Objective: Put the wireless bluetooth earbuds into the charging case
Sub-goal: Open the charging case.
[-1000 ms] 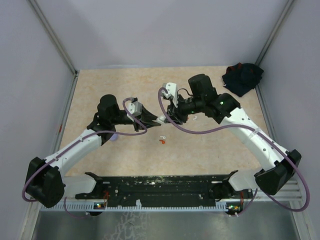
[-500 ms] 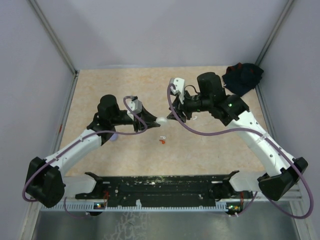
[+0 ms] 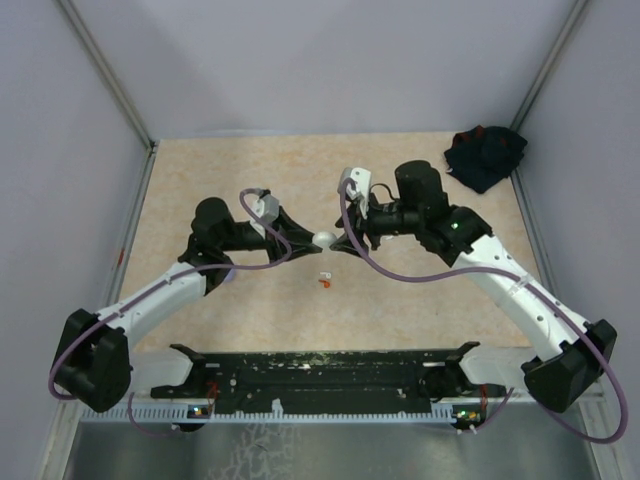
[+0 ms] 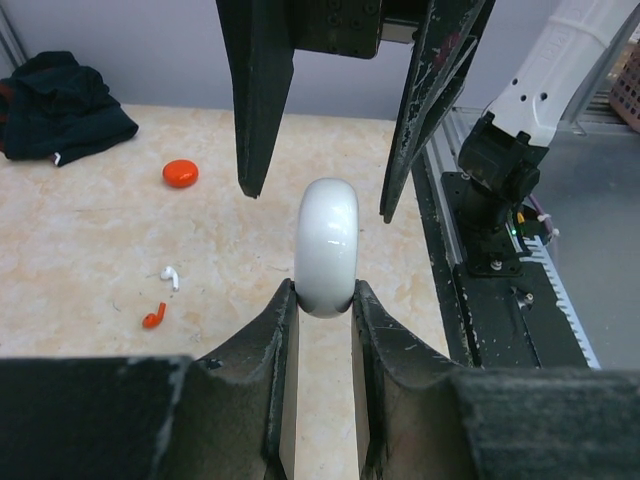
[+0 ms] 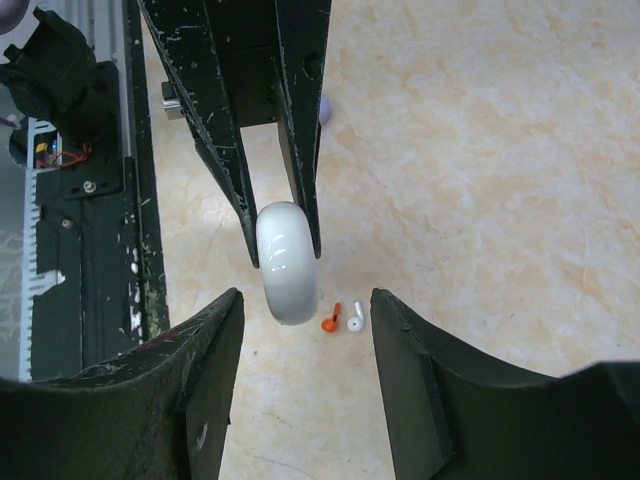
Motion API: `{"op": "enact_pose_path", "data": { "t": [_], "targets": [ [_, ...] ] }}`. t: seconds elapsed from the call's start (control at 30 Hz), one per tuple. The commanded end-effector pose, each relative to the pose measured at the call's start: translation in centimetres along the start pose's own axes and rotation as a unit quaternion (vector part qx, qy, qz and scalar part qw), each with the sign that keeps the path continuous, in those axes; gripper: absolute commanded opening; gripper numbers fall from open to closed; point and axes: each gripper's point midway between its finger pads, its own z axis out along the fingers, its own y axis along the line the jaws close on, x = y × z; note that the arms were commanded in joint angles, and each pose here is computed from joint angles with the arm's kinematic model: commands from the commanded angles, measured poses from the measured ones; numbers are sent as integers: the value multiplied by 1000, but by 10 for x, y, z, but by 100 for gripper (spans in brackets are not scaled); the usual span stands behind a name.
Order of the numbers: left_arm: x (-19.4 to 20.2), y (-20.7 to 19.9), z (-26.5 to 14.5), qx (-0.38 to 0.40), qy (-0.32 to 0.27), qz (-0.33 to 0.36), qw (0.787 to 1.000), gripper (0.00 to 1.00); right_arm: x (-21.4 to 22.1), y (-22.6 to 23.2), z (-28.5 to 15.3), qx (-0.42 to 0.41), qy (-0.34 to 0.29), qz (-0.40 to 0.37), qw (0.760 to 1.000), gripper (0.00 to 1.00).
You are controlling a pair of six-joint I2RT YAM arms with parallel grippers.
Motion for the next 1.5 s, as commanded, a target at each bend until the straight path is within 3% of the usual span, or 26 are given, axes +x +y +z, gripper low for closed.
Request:
{"op": "enact_pose_path", "data": {
  "t": [0.0, 0.43, 0.53, 0.7, 0.9, 1.33, 1.47],
  "targets": [
    [-12, -7, 0, 18, -24, 16, 999, 0, -25, 3, -3, -11, -47, -22, 999, 53],
    [-16, -12, 0, 29, -37, 17, 999, 0, -24, 20, 3, -83, -42, -18, 995, 36],
    [-16, -13, 0, 32, -37, 15, 999, 0, -28, 21, 3, -87, -46, -22, 995, 26],
    [-17, -13, 0, 33, -37, 20, 999, 3, -33, 19, 1, -82, -48, -26, 995, 0],
    [-17, -9, -1, 21, -25, 32, 999, 24, -25, 14, 1, -74, -16, -19, 997, 0],
    [-18, -10, -1, 23, -24, 30, 999, 44, -19, 9, 2, -65, 19, -8, 998, 0],
    [-18, -11, -1, 23, -26, 27, 999, 45, -19, 10, 3, -66, 21, -7, 998, 0]
  ]
}}
